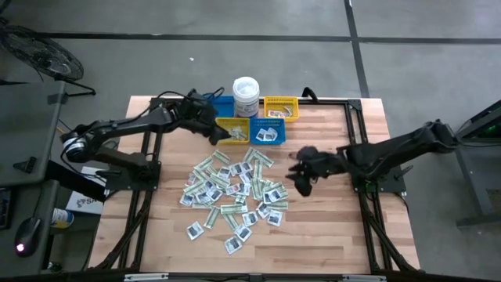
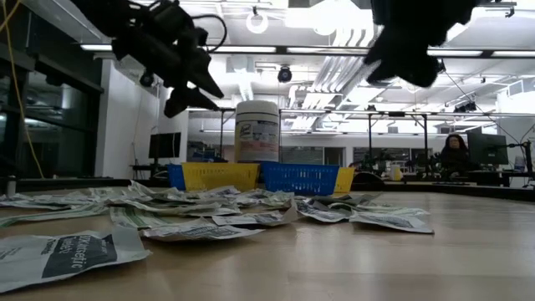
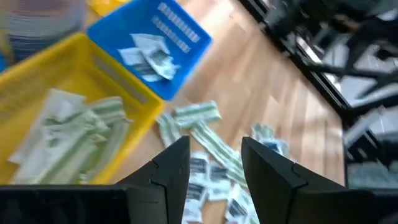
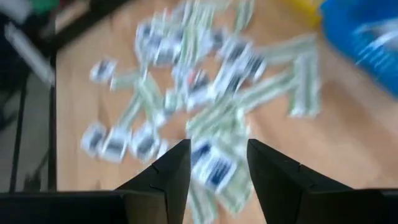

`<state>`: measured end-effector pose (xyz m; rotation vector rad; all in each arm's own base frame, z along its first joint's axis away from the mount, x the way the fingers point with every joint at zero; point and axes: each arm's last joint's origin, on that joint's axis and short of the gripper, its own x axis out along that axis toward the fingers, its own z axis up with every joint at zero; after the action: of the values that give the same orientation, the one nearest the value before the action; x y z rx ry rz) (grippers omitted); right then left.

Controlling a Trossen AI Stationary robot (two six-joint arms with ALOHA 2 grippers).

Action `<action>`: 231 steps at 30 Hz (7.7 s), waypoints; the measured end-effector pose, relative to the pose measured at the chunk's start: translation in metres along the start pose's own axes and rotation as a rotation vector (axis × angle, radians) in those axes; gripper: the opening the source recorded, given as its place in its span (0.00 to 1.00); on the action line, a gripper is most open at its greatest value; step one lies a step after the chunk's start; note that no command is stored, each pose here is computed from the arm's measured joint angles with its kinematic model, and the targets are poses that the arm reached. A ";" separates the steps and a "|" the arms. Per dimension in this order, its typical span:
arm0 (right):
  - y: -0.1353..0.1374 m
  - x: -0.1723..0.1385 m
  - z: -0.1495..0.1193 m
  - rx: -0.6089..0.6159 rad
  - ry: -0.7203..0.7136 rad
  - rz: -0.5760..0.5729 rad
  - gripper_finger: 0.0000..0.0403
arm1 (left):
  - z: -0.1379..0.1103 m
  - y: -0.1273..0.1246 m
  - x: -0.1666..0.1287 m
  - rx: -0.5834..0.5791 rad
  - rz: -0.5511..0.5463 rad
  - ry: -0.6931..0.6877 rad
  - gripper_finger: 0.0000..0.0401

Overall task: Pick & Place First Aid Supplies
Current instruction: Put the blue alcohol pad into the left blue bin

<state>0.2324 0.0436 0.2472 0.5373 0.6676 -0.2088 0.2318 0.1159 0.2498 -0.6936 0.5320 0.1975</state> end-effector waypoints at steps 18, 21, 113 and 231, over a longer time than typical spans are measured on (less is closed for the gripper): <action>0.021 0.062 -0.060 -0.540 0.186 -0.011 0.37 | -0.040 -0.066 0.016 0.087 -0.078 0.118 0.36; 0.019 0.074 -0.066 -0.620 0.195 -0.062 0.37 | -0.045 -0.073 0.017 0.082 -0.070 0.120 0.36; 0.032 0.093 -0.055 -1.097 0.166 -0.211 0.00 | -0.050 -0.084 0.019 -0.047 0.024 0.022 0.36; 0.034 0.069 0.086 -1.441 -0.166 -0.581 0.00 | -0.008 -0.086 0.014 -0.531 -0.193 -0.319 0.36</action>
<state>0.3429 0.0254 0.2737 -1.0577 0.6320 -0.2528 0.2700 0.0455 0.2856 -1.1990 0.0978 0.2663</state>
